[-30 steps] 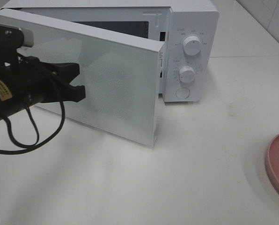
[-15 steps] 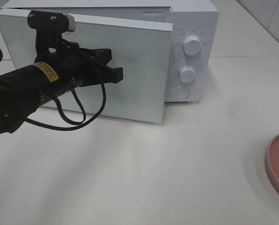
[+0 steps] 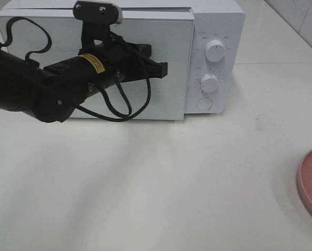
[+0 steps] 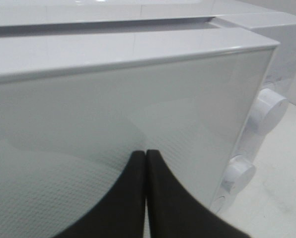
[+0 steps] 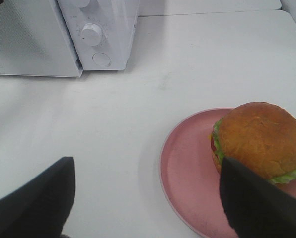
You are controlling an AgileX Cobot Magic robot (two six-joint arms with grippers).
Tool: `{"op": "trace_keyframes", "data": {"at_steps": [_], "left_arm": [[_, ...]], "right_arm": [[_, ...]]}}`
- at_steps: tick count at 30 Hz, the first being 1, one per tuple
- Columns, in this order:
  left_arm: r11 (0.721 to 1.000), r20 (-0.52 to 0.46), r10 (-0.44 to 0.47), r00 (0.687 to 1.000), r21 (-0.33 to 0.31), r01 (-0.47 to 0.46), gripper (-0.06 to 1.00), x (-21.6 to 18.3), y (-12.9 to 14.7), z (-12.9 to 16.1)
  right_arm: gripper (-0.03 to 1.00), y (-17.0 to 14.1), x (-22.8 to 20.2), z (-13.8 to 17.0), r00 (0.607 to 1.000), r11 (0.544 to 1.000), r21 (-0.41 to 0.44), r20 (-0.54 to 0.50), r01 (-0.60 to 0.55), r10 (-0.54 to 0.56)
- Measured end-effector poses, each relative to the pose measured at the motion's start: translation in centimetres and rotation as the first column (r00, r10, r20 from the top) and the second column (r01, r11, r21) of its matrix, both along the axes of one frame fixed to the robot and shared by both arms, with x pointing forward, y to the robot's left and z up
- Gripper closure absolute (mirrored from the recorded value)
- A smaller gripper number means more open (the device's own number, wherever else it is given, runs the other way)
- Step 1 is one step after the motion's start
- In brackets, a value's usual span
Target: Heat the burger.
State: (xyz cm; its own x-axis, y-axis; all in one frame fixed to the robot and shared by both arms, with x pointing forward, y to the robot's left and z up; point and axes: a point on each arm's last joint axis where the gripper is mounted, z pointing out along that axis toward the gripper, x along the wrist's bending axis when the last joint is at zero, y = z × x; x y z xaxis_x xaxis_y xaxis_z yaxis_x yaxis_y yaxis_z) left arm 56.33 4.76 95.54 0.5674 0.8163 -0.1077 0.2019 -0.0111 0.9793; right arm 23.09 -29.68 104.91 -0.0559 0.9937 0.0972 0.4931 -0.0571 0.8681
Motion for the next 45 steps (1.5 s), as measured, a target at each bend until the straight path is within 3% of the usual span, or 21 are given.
{"op": "trace_keyframes", "data": {"at_steps": [5, 12, 21, 31, 33, 34, 35, 36, 37, 38, 39, 40, 41, 42, 43, 44, 45], "left_arm": [[0.999, -0.008, -0.016, 1.0, 0.03, 0.016, 0.94, 0.8, -1.6, -0.3], [0.999, -0.005, 0.022, 1.0, 0.037, -0.021, 0.94, 2.0, -2.3, -0.5], [0.998, -0.012, 0.007, 1.0, 0.064, -0.006, 0.94, 2.0, -2.9, -0.8], [0.996, -0.104, 0.008, 0.995, 0.092, 0.001, 0.94, -1.0, -1.1, 1.0], [0.988, -0.193, -0.016, 0.981, 0.146, 0.045, 0.94, -3.4, 0.0, 1.3], [0.988, -0.193, -0.016, 0.981, 0.146, 0.045, 0.94, -3.4, 0.0, 1.3], [0.985, -0.225, -0.022, 0.974, 0.165, 0.06, 0.92, -4.0, 0.2, 1.2], [0.972, -0.315, -0.027, 0.949, 0.213, 0.099, 0.8, -5.0, 0.7, 1.2], [0.972, -0.315, -0.027, 0.949, 0.213, 0.099, 0.8, -5.0, 0.7, 1.2], [0.956, -0.398, -0.029, 0.917, 0.256, 0.141, 0.72, -5.8, 1.1, 1.3], [0.949, -0.43, -0.028, 0.902, 0.271, 0.159, 0.46, -6.1, 1.3, 1.4], [0.949, -0.43, -0.028, 0.902, 0.271, 0.159, 0.46, -6.1, 1.3, 1.4], [0.929, -0.505, -0.022, 0.863, 0.308, 0.204, 0.18, -7.0, 1.8, 1.5], [0.919, -0.54, -0.017, 0.842, 0.323, 0.226, 0.1, -7.5, 2.0, 1.5], [0.919, -0.54, -0.017, 0.842, 0.323, 0.226, 0.1, -7.5, 2.0, 1.5], [0.902, -0.589, -0.009, 0.808, 0.343, 0.26, 0.01, -8.2, 2.4, 1.7], [0.902, -0.589, -0.009, 0.808, 0.343, 0.26, 0.01, -8.2, 2.4, 1.7]], "right_arm": [[0.2, 0.0, 0.0, 0.0, 1.0, 1.0, 0.0, 0.0, 0.0, 0.0], [0.2, 0.0, 0.0, 0.0, 1.0, 1.0, 0.0, 0.0, 0.0, 0.0], [0.2, 0.0, 0.0, 0.0, 1.0, 1.0, 0.0, 0.0, 0.0, 0.0], [0.2, 0.0, 0.0, 0.0, 1.0, 1.0, 0.0, 0.0, 0.0, 0.0], [0.2, 0.0, 0.0, 0.0, 1.0, 1.0, 0.0, 0.0, 0.0, 0.0], [0.2, 0.0, 0.0, 0.0, 1.0, 1.0, 0.0, 0.0, 0.0, 0.0], [0.2, 0.0, 0.0, 0.0, 1.0, 1.0, 0.0, 0.0, 0.0, 0.0], [0.2, 0.0, 0.0, 0.0, 1.0, 1.0, 0.0, 0.0, 0.0, 0.0], [0.2, 0.0, 0.0, 0.0, 1.0, 1.0, 0.0, 0.0, 0.0, 0.0], [0.2, 0.0, 0.0, 0.0, 1.0, 1.0, 0.0, 0.0, 0.0, 0.0], [0.2, 0.0, 0.0, 0.0, 1.0, 1.0, 0.0, 0.0, 0.0, 0.0], [0.2, 0.0, 0.0, 0.0, 1.0, 1.0, 0.0, 0.0, 0.0, 0.0], [0.2, 0.0, 0.0, 0.0, 1.0, 1.0, 0.0, 0.0, 0.0, 0.0], [0.2, 0.0, 0.0, 0.0, 1.0, 1.0, 0.0, 0.0, 0.0, 0.0], [0.2, 0.0, 0.0, 0.0, 1.0, 1.0, 0.0, 0.0, 0.0, 0.0], [0.2, 0.0, 0.0, 0.0, 1.0, 1.0, 0.0, 0.0, 0.0, 0.0], [0.2, 0.0, 0.0, 0.0, 1.0, 1.0, 0.0, 0.0, 0.0, 0.0]]}}
